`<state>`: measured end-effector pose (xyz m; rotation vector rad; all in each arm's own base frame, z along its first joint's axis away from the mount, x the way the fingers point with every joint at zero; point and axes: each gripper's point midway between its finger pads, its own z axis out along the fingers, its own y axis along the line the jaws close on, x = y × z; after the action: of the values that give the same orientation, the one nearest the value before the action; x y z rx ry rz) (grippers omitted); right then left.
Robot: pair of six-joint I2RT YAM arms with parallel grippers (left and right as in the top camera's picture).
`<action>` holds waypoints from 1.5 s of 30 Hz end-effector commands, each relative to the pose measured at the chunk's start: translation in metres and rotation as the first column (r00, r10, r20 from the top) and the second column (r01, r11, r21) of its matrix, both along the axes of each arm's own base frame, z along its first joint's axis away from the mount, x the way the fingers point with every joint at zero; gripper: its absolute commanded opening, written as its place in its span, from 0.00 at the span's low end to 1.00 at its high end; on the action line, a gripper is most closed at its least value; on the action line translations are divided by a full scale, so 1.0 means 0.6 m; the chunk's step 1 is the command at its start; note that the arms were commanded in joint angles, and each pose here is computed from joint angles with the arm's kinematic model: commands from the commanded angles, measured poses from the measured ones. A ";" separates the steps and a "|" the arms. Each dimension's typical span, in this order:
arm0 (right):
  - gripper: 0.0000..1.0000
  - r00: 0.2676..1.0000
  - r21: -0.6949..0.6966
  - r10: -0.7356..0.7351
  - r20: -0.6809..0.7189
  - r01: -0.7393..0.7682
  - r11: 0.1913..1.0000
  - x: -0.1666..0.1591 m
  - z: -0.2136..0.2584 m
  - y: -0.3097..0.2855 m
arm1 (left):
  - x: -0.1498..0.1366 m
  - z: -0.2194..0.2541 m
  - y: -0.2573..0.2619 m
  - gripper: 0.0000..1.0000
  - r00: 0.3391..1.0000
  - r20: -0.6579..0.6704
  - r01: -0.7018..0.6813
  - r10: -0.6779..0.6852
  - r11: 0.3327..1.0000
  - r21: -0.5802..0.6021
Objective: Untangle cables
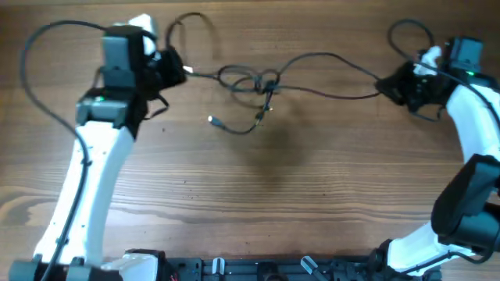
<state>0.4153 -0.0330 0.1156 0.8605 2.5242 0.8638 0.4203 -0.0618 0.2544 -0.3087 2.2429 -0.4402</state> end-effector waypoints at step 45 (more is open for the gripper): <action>0.69 0.828 -0.240 0.522 0.205 -0.475 0.847 -0.041 0.112 0.139 | -0.075 -0.004 -0.087 0.05 0.942 -0.112 0.302 -0.317 0.944 -0.129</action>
<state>0.3877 0.0387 0.1214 0.1549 2.7252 0.7943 0.3837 -0.0881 0.2416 -0.1479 2.4104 -0.6599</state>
